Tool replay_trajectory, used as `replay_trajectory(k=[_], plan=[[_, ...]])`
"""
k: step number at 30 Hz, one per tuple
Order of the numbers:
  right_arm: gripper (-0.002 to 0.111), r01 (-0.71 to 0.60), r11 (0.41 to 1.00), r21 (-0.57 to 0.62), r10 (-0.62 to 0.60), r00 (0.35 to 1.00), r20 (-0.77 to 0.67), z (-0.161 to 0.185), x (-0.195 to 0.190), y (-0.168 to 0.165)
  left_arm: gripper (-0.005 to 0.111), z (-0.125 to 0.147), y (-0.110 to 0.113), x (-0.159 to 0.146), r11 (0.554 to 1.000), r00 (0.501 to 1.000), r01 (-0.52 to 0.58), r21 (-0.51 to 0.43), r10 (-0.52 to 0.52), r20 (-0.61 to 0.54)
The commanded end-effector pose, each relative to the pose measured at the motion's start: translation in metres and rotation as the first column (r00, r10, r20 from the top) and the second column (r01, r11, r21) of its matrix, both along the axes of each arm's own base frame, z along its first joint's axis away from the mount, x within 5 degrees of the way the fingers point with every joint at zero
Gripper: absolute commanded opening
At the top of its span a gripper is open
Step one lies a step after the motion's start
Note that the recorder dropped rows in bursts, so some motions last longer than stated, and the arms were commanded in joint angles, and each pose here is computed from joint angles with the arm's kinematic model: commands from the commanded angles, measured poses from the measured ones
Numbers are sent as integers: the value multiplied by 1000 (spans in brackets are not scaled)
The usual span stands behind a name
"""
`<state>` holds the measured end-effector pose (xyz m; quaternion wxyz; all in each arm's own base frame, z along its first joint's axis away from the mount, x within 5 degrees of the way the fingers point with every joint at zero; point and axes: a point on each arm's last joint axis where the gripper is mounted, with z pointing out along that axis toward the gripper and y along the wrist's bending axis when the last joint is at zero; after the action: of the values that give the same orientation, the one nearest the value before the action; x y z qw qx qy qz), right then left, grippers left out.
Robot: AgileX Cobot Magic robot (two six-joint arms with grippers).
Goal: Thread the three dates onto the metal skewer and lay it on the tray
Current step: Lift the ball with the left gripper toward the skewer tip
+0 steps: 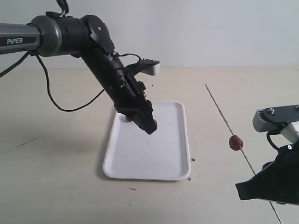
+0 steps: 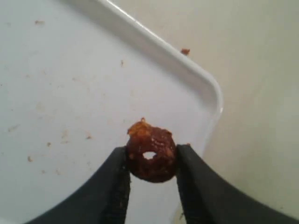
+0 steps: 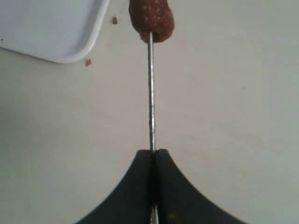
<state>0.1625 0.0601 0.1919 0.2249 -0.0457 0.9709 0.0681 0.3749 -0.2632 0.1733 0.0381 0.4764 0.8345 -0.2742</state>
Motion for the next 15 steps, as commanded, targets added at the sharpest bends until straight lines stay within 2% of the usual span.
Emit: replay_trajectory(k=[1,3,6,12,15], plan=[[0,-1,998,65,0,1000,11,-1,-2,4,35,19,18,17,970,985,-156,-187,137,-108],[0,-17,995,101,17,1000,4,-1,-3,7,35,24,28,26,941,967,-234,-245,199,-158],[0,-65,990,128,67,998,-12,-1,-5,11,35,27,40,35,906,936,-328,-269,274,-220],[0,-157,979,131,168,983,-78,-3,-13,14,35,28,47,39,871,883,-432,-233,357,-303],[0,-199,971,130,212,973,-95,-5,-14,16,35,28,47,39,847,838,-495,-193,408,-361]])
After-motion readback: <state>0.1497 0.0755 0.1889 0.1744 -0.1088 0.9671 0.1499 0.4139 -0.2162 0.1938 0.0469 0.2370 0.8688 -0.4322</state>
